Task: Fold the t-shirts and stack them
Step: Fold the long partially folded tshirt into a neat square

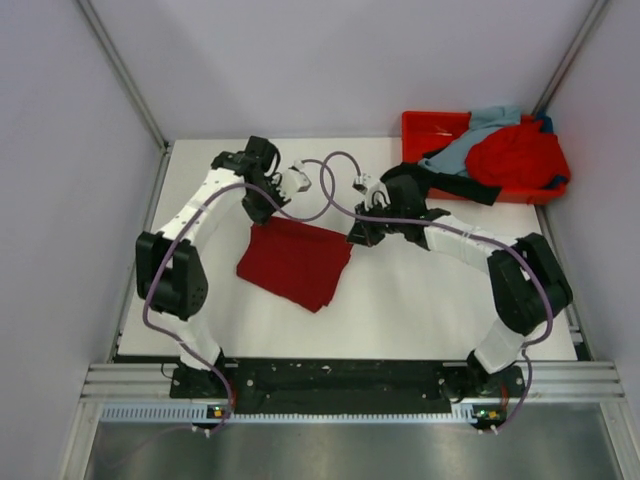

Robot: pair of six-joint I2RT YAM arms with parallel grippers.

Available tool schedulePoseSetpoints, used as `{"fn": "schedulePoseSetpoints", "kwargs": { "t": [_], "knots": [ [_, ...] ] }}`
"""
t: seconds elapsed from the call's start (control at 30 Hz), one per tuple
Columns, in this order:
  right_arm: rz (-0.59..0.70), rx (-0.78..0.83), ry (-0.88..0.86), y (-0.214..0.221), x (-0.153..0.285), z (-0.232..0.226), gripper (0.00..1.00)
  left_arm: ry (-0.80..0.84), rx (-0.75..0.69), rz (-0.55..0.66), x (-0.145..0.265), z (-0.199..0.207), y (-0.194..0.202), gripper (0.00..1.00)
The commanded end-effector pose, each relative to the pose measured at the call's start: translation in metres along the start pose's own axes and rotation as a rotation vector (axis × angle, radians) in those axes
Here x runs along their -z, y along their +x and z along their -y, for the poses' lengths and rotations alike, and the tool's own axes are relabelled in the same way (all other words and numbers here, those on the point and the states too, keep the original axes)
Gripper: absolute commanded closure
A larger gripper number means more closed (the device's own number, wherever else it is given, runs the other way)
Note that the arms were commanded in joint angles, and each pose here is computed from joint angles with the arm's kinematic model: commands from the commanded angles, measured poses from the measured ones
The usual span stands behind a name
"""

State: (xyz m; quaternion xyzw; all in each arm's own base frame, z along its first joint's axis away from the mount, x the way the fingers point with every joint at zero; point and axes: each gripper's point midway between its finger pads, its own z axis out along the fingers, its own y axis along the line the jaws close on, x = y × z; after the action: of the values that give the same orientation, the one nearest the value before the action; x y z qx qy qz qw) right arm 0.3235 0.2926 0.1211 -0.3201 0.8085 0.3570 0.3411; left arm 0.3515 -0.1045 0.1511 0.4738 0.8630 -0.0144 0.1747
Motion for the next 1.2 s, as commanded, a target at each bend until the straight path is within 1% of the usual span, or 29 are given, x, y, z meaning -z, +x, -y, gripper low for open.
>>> {"fn": "schedulePoseSetpoints", "kwargs": {
  "t": [0.0, 0.03, 0.1, 0.13, 0.17, 0.2, 0.23, 0.3, 0.37, 0.4, 0.43, 0.47, 0.53, 0.6, 0.63, 0.67, 0.7, 0.77, 0.8, 0.87, 0.9, 0.93, 1.0, 1.03, 1.1, 1.17],
  "knots": [
    [0.054, -0.067, 0.049, -0.014, -0.013, 0.025, 1.0, -0.136, 0.026, 0.025, -0.019, -0.053, -0.025, 1.0],
    [0.056, -0.083, 0.058, -0.013, -0.016, 0.031, 1.0, -0.128, 0.039, 0.015, -0.028, -0.056, -0.027, 1.0],
    [0.057, -0.113, 0.081, -0.013, -0.022, 0.043, 1.0, -0.17, 0.058, -0.024, -0.041, -0.071, -0.026, 1.0],
    [0.048, -0.134, 0.111, -0.01, -0.026, 0.054, 1.0, -0.179, 0.066, -0.032, -0.048, -0.076, -0.027, 0.95],
    [0.045, -0.151, 0.138, -0.007, -0.028, 0.064, 1.0, -0.19, 0.072, -0.032, -0.053, -0.081, -0.031, 0.87],
    [0.045, -0.166, 0.162, -0.006, -0.03, 0.072, 1.0, -0.205, 0.082, -0.033, -0.059, -0.086, -0.033, 0.76],
    [0.046, -0.177, 0.189, -0.005, -0.032, 0.082, 1.0, -0.231, 0.091, -0.035, -0.063, -0.093, -0.036, 0.71],
    [0.045, -0.187, 0.222, -0.006, -0.039, 0.096, 0.93, -0.317, 0.114, -0.037, -0.068, -0.114, -0.04, 0.62],
    [0.036, -0.186, 0.261, -0.012, -0.045, 0.111, 0.8, -0.44, 0.143, -0.019, -0.068, -0.143, -0.047, 0.54],
    [0.034, -0.189, 0.297, -0.018, -0.048, 0.121, 0.76, -0.494, 0.165, -0.013, -0.065, -0.158, -0.048, 0.5],
    [0.01, -0.21, 0.334, -0.018, -0.046, 0.13, 0.74, -0.535, 0.188, 0.003, -0.06, -0.173, -0.052, 0.46],
    [0.012, -0.226, 0.368, -0.024, -0.042, 0.137, 0.73, -0.55, 0.217, 0.006, -0.059, -0.183, -0.051, 0.46],
    [0.03, -0.245, 0.408, -0.032, -0.033, 0.142, 0.64, -0.528, 0.262, 0.013, -0.049, -0.189, -0.048, 0.47],
    [0.019, -0.254, 0.442, -0.028, -0.02, 0.139, 0.57, -0.468, 0.288, 0.028, -0.042, -0.175, -0.043, 0.5],
    [0.009, -0.264, 0.456, -0.024, -0.014, 0.133, 0.53, -0.437, 0.293, 0.055, -0.036, -0.164, -0.044, 0.5],
    [-0.002, -0.268, 0.459, -0.019, -0.009, 0.125, 0.53, -0.397, 0.299, 0.078, -0.032, -0.15, -0.042, 0.5],
    [-0.007, -0.258, 0.452, -0.013, -0.007, 0.113, 0.53, -0.349, 0.304, 0.119, -0.027, -0.136, -0.044, 0.51],
    [0.017, -0.208, 0.409, -0.009, -0.006, 0.08, 0.54, -0.213, 0.322, 0.198, -0.024, -0.096, -0.044, 0.56],
    [0.013, -0.194, 0.354, -0.002, -0.013, 0.059, 0.57, -0.148, 0.302, 0.259, -0.017, -0.078, -0.049, 0.58],
    [0.031, -0.19, 0.22, 0.003, -0.027, 0.02, 0.67, -0.021, 0.289, 0.304, -0.022, -0.039, -0.043, 0.61],
    [0.032, -0.224, 0.171, 0.008, -0.031, 0.009, 0.73, 0.021, 0.286, 0.323, -0.023, -0.026, -0.041, 0.62],
    [0.049, -0.293, 0.143, 0.009, -0.035, 0.003, 0.78, 0.06, 0.291, 0.307, -0.031, -0.012, -0.032, 0.63],
    [0.042, -0.341, 0.141, 0.015, -0.046, 0.008, 0.79, 0.083, 0.31, 0.247, -0.048, -0.002, -0.015, 0.63],
    [0.024, -0.354, 0.167, 0.018, -0.053, 0.016, 0.8, 0.066, 0.323, 0.207, -0.056, -0.004, -0.006, 0.63],
    [-0.029, -0.387, 0.233, 0.029, -0.065, 0.038, 0.81, 0.041, 0.358, 0.087, -0.075, -0.006, 0.016, 0.67],
    [-0.037, -0.418, 0.285, 0.026, -0.07, 0.063, 0.83, 0.038, 0.369, 0.022, -0.09, -0.005, 0.03, 0.68]
  ]
}}
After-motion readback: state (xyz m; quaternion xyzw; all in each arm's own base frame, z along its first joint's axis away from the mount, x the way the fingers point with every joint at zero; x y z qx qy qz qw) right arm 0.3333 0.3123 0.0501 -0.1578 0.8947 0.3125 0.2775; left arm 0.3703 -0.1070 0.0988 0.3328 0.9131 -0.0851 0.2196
